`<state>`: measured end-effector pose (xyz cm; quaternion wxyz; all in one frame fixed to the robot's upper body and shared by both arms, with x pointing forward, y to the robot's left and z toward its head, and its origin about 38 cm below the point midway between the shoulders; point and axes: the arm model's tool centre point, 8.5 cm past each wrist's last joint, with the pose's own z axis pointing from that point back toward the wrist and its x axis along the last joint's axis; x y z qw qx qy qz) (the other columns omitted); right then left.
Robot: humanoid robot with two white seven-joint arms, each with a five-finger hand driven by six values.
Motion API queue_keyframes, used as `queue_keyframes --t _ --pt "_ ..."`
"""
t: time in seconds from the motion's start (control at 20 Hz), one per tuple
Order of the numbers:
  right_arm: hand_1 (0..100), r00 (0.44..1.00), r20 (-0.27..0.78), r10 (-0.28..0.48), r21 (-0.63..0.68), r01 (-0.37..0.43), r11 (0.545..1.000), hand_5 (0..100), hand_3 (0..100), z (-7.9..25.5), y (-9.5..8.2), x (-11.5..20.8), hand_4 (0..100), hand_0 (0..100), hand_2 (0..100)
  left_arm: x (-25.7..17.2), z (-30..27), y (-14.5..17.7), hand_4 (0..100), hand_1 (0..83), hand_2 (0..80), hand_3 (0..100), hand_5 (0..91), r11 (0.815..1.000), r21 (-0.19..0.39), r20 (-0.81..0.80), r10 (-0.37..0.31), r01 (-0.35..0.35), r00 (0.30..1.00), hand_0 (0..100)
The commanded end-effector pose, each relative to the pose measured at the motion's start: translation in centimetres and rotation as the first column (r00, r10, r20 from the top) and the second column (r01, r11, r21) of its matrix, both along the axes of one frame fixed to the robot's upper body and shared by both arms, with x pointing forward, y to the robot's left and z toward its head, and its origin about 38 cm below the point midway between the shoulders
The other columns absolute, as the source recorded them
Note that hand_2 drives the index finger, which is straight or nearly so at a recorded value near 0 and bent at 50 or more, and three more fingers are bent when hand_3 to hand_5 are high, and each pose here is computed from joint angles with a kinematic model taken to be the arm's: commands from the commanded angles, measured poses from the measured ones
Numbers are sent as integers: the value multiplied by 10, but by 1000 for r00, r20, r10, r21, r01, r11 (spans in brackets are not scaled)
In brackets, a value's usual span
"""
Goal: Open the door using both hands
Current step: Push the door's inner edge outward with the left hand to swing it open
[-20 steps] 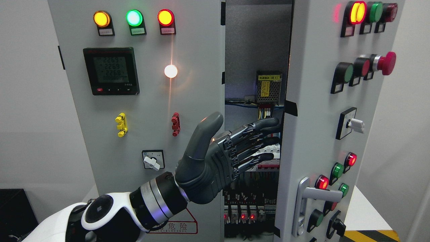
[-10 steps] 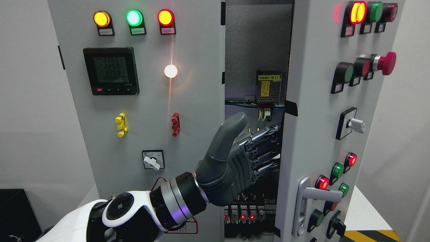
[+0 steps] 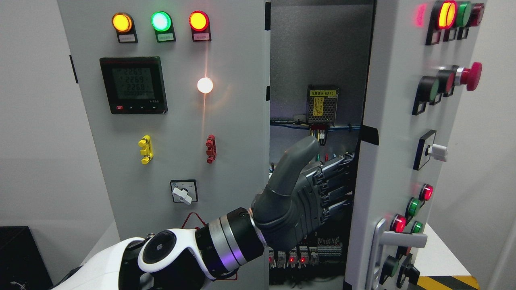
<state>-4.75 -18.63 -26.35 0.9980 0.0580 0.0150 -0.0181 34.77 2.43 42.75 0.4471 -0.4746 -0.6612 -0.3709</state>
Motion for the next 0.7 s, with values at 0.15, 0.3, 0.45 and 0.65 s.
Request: queue_keyframes --t 0.15,0.3,0.45,0.65 --pt "0 1000 -1 0 0 0 1000 0 0 0 0 0 0 192 0 -18 -10 -46 0 0 0 0 0 994 7 -32 -109 109 994 0" --pt "0 1000 -1 0 0 0 1000 0 0 0 0 0 0 192 0 -18 -9 -60 0 0 0 0 0 992 15 -37 -125 125 991 0" --pt "0 1000 -1 0 1 0 1000 0 0 0 0 0 0 192 0 -23 -7 -79 0 0 0 0 0 988 21 -35 -152 153 988 0" --pt "0 1000 -1 0 0 0 1000 0 0 0 0 0 0 192 0 -27 -9 -105 0 0 0 0 0 983 10 -58 -183 184 981 0"
